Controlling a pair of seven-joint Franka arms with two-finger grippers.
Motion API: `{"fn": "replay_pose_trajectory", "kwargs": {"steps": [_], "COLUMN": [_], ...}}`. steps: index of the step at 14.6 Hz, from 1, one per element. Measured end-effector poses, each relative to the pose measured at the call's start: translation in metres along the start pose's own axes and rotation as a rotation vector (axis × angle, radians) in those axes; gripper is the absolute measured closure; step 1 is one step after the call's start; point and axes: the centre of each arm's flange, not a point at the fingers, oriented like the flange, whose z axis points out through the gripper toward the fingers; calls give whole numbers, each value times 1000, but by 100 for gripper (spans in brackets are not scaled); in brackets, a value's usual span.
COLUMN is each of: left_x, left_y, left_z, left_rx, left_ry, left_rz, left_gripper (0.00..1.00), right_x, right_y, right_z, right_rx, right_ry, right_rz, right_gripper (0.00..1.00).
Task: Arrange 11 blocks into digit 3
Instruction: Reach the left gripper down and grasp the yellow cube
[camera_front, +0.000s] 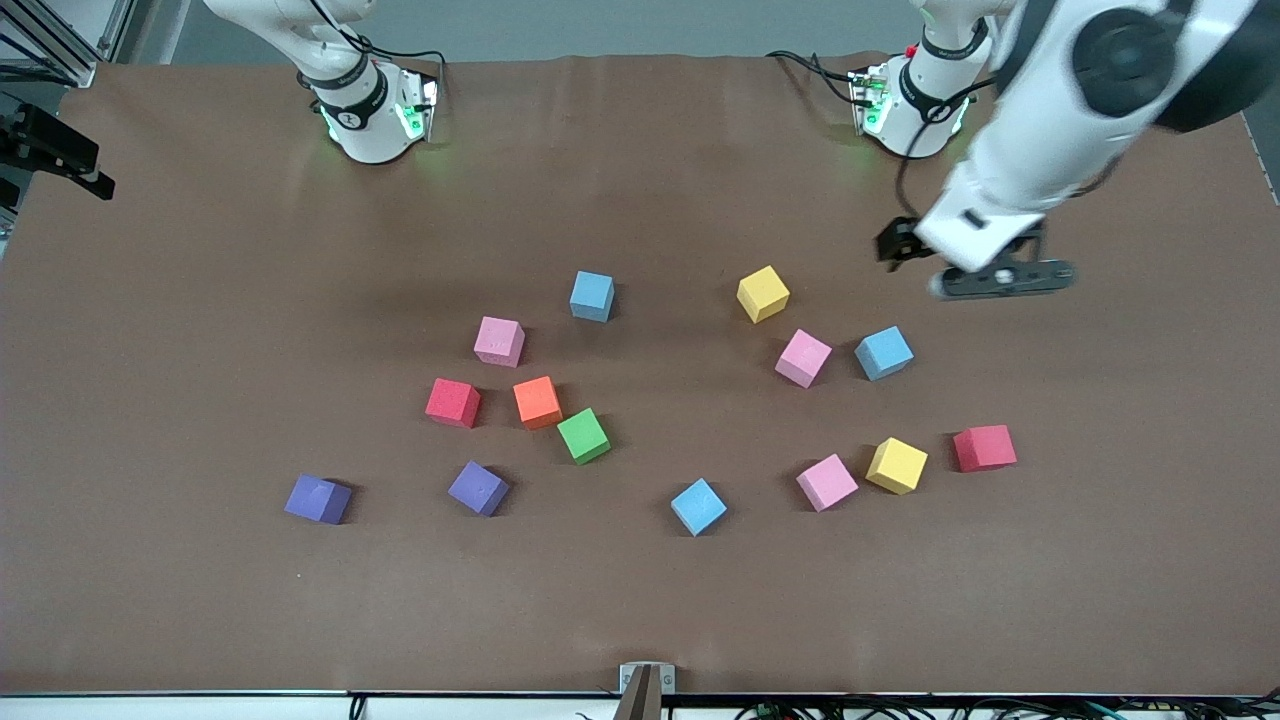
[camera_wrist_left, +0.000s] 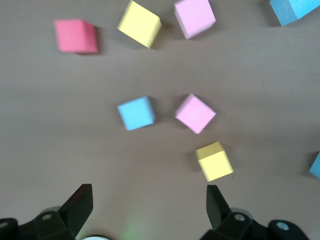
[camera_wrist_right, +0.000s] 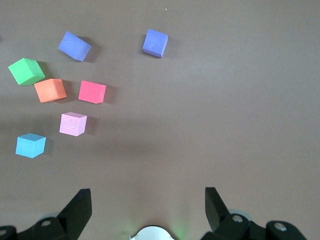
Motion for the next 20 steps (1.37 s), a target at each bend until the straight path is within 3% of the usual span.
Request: {"fn": "replay_pose_trajectory", "kwargs": {"steps": [3,6,9,15,18,20], "left_x": [-19,-26,-45,-60,-62,-62], "left_y": [48,59,69,97,99,98], "left_z": [65,128,179,238,247,249], "left_rx": [-10,-82,-98,-102,-95,-89], "left_ry": [-22,-36,-49,-123,-140,-141], "left_rz": [-85,-188,-302,-450,-460,-456], "left_gripper": [0,0,0,0,0,0], "right_x": [-2,-2,-2,1,10,22], "right_y": [0,0,0,7,10,12], "right_z": [2,3,2,2,1,16], "right_rx": [2,2,2,0,-11,-12], "right_ry": [-20,-21,-20,-12,45,19], "right_rz": [0,5,20,38,42,43], "right_gripper": [0,0,0,0,0,0]}}
